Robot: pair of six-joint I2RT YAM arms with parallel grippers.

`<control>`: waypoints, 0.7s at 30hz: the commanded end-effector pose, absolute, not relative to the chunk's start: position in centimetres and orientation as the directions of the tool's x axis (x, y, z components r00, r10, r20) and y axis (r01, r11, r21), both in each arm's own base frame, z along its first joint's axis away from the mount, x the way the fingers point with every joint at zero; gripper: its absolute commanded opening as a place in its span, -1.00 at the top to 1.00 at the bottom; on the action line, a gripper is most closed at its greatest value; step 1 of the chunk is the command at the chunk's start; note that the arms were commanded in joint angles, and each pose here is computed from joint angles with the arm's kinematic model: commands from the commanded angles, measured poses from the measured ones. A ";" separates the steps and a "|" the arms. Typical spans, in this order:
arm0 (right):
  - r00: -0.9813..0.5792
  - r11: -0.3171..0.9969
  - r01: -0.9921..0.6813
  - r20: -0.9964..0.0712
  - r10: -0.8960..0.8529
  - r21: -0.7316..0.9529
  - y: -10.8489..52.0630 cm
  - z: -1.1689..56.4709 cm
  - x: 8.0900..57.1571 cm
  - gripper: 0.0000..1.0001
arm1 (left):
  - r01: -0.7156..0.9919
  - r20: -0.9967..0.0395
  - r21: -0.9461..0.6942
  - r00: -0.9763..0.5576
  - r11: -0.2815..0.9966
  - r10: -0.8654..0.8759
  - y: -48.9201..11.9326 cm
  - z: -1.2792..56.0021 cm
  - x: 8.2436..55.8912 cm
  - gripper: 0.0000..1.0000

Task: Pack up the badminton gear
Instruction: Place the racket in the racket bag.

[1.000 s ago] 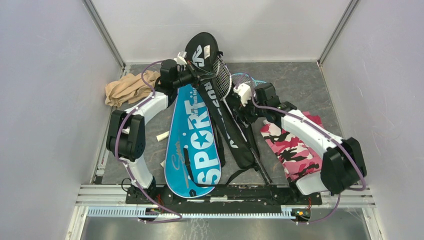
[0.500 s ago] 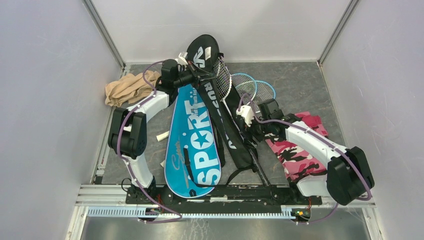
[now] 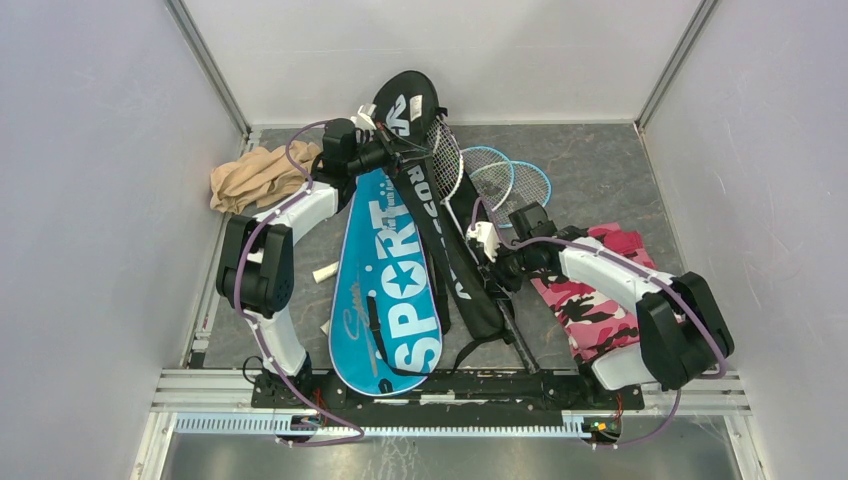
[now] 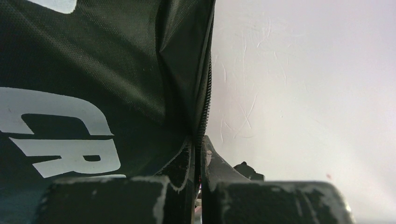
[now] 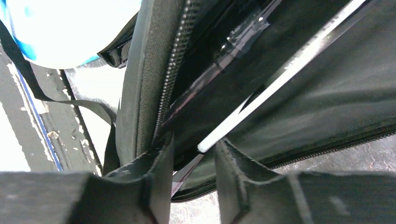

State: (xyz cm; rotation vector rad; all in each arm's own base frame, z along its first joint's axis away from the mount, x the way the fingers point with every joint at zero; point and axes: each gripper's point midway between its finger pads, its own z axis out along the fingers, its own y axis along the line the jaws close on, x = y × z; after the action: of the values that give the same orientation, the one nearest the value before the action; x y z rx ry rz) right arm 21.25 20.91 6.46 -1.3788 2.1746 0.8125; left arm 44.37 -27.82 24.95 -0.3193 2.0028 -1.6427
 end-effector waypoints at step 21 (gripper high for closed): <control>-0.364 0.341 -0.920 -0.744 -0.560 0.194 25.4 12.9 27.0 0.99 | 0.384 -0.419 -0.908 -0.811 0.170 -0.408 -30.7 30.0 42.7 0.96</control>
State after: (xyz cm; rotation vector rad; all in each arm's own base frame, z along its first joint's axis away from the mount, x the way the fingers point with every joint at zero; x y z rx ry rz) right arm 24.14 21.97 9.25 -1.2011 2.3059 0.8091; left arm 43.80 -29.00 26.64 -0.2083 1.9509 -1.6699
